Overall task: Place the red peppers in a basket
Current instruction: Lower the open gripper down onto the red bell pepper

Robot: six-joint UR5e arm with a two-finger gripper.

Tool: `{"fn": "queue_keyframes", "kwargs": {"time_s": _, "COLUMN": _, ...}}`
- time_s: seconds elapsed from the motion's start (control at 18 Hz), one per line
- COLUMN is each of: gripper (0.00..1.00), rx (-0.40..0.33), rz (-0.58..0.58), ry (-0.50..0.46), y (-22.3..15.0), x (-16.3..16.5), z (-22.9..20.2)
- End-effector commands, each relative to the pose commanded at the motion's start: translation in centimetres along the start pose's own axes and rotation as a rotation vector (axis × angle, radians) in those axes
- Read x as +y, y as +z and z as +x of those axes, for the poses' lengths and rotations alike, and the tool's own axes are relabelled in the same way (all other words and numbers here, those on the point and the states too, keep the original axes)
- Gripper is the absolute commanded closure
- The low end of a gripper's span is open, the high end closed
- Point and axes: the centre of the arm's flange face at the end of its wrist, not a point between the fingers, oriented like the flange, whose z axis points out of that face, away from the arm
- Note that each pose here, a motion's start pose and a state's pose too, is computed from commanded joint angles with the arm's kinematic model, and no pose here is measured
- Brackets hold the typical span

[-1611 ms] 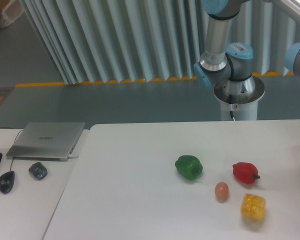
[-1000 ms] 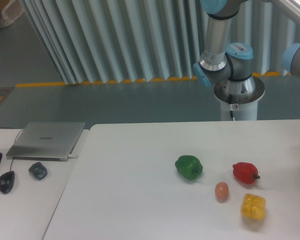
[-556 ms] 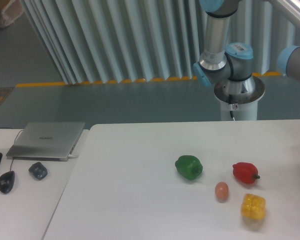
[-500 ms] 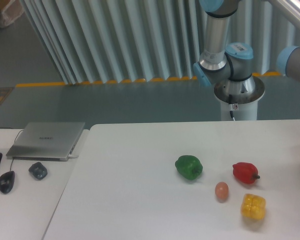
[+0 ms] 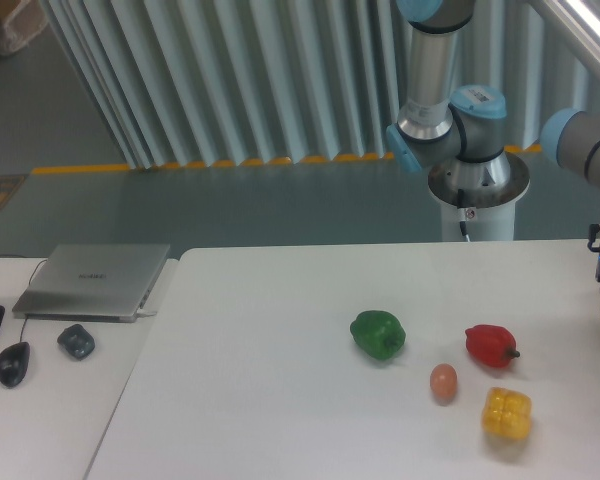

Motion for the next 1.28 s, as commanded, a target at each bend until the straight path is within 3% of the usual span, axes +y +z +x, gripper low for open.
{"fn": "queue_keyframes", "kwargs": {"time_s": 0.22, "gripper": 0.01, "rx": 0.001, "rz": -0.040, "ry": 0.076, "y": -0.6, "x": -1.8, "z": -1.0}}
{"fn": "queue_keyframes", "kwargs": {"time_s": 0.39, "gripper": 0.03, "rx": 0.069, "rz": -0.203, "ry": 0.239, "y": 0.3, "x": -7.9, "z": -2.0}}
{"fn": "queue_keyframes", "kwargs": {"time_s": 0.5, "gripper": 0.03, "rx": 0.088, "rz": -0.194, "ry": 0.349, "y": 1.1, "x": -10.0, "z": -1.9}}
{"fn": "queue_keyframes", "kwargs": {"time_s": 0.67, "gripper": 0.03, "rx": 0.164, "rz": -0.168, "ry": 0.462, "y": 1.3, "x": -10.2, "z": -1.0}}
{"fn": "queue_keyframes", "kwargs": {"time_s": 1.0, "gripper": 0.03, "rx": 0.200, "rz": -0.161, "ry": 0.533, "y": 2.4, "x": -10.4, "z": -0.6}}
{"fn": "queue_keyframes", "kwargs": {"time_s": 1.28, "gripper": 0.03, "rx": 0.222, "rz": -0.150, "ry": 0.571, "y": 4.0, "x": -12.9, "z": 0.0}}
